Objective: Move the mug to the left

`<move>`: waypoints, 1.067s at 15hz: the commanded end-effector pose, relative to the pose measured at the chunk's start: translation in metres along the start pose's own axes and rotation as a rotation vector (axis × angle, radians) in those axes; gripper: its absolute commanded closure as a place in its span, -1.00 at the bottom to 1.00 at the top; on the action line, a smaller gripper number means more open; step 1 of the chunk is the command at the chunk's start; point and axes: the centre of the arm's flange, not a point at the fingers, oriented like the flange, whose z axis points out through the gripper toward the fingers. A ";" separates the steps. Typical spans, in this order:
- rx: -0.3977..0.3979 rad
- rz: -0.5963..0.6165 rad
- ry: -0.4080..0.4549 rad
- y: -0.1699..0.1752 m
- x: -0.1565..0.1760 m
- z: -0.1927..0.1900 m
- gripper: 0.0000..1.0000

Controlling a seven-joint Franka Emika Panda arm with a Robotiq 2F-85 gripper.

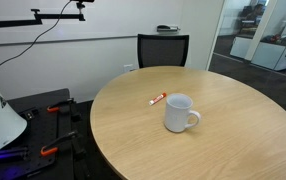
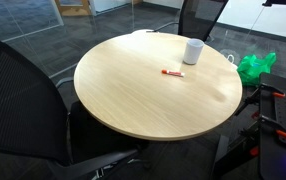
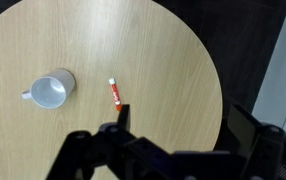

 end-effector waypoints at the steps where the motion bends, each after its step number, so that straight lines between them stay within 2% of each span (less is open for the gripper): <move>1: -0.007 0.129 0.091 0.003 0.009 -0.001 -1.00; 8: 0.001 0.472 0.264 0.037 0.031 0.009 -1.00; 12: -0.045 0.664 0.346 0.061 0.038 0.016 -1.00; 16: -0.069 0.840 0.377 0.088 0.046 0.026 -1.00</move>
